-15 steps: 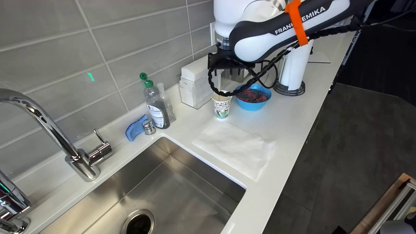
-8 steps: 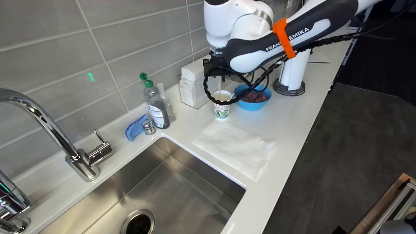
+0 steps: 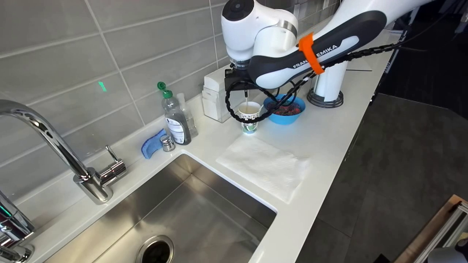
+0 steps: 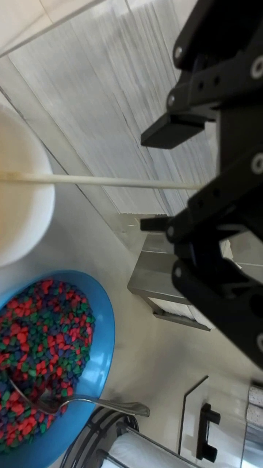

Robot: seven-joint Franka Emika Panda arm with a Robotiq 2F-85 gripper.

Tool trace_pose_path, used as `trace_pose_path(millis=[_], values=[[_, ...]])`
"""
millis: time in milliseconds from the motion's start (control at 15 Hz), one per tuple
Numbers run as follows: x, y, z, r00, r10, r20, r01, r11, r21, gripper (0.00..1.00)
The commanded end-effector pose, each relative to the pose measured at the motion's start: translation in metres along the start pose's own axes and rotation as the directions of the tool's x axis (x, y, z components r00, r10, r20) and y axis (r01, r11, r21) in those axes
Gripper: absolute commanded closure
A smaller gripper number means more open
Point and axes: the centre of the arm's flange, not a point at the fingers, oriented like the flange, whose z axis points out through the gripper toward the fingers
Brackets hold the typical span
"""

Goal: Remove the chopstick from the cup

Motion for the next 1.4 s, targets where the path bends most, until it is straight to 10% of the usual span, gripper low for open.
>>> trace_pose_path(millis=[0, 867, 1333], values=[[-0.003, -0.010, 0.010, 0.999, 0.016, -0.042, -0.017, 1.000, -0.001, 0.52], [-0.009, -0.006, 0.008, 0.997, 0.037, -0.062, -0.037, 0.999, -0.009, 0.99], [-0.013, -0.005, -0.011, 0.994, 0.037, -0.102, -0.038, 0.999, -0.007, 0.98]])
